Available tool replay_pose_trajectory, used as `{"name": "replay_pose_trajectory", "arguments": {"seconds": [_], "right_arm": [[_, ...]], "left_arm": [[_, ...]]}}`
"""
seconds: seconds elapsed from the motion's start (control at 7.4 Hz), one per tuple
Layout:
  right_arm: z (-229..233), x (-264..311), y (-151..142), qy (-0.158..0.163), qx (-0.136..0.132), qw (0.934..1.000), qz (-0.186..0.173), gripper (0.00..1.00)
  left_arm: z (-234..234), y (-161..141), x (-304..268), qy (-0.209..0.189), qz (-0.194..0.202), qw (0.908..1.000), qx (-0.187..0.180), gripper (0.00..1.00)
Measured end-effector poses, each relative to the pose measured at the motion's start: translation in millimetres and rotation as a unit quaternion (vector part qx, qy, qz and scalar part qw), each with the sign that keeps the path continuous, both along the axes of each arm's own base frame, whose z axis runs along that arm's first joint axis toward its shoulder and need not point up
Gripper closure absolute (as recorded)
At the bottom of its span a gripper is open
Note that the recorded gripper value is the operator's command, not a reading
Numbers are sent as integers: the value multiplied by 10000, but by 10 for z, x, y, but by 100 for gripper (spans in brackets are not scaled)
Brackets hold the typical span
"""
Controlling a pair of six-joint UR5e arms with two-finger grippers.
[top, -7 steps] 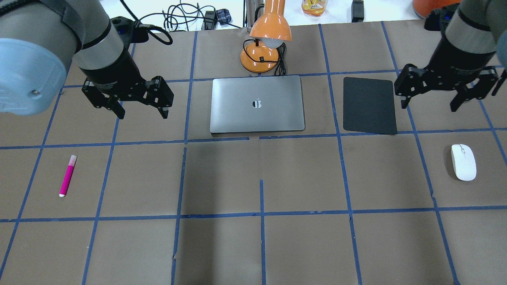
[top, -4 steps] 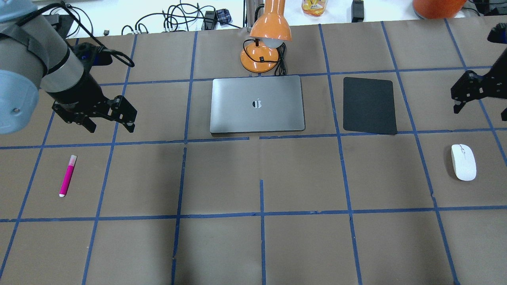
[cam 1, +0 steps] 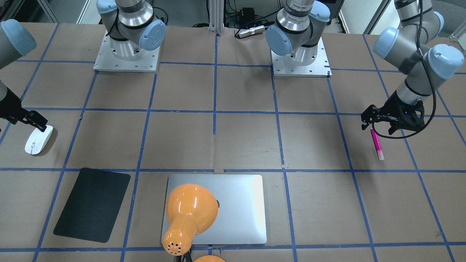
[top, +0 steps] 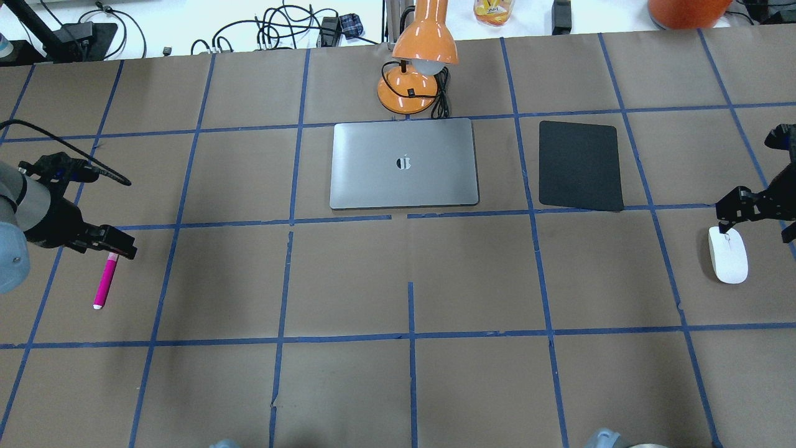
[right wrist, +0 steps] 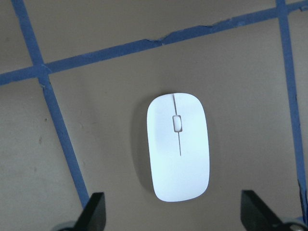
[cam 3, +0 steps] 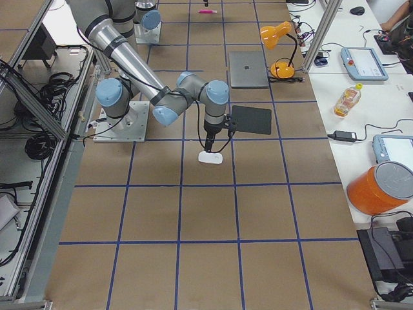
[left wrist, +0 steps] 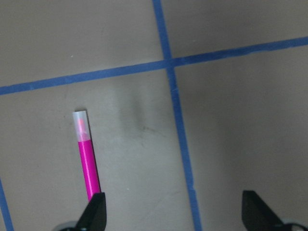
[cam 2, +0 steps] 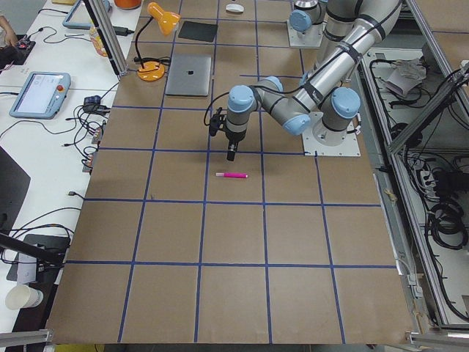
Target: Place pen and mouse around notebook
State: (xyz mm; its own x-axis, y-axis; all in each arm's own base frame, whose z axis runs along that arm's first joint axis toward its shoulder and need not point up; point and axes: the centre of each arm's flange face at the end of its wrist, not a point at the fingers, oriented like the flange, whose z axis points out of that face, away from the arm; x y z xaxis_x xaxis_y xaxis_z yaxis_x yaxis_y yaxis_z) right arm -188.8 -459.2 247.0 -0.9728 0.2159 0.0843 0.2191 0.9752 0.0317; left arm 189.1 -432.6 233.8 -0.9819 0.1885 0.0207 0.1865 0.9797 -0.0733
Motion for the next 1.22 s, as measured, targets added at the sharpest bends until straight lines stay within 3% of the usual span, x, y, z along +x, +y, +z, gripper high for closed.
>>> {"name": "replay_pose_trajectory", "arguments": {"seconds": [0.27, 0.41, 0.54, 1.22], "right_arm": [[-224, -71, -64, -180, -93, 9998, 66, 0], [-329, -126, -88, -216, -109, 9997, 91, 0], [-418, -194, -90, -243, -108, 9996, 86, 0], [-636, -292, -97, -377, -35, 9993, 44, 0]], "left_arm": [[-420, -32, 276, 63, 34, 10000, 37, 15], [-570, -44, 376, 74, 97, 9999, 46, 73], [-672, -40, 429, 93, 181, 9998, 64, 100], [-697, -30, 446, 97, 578, 9982, 77, 100]]}}
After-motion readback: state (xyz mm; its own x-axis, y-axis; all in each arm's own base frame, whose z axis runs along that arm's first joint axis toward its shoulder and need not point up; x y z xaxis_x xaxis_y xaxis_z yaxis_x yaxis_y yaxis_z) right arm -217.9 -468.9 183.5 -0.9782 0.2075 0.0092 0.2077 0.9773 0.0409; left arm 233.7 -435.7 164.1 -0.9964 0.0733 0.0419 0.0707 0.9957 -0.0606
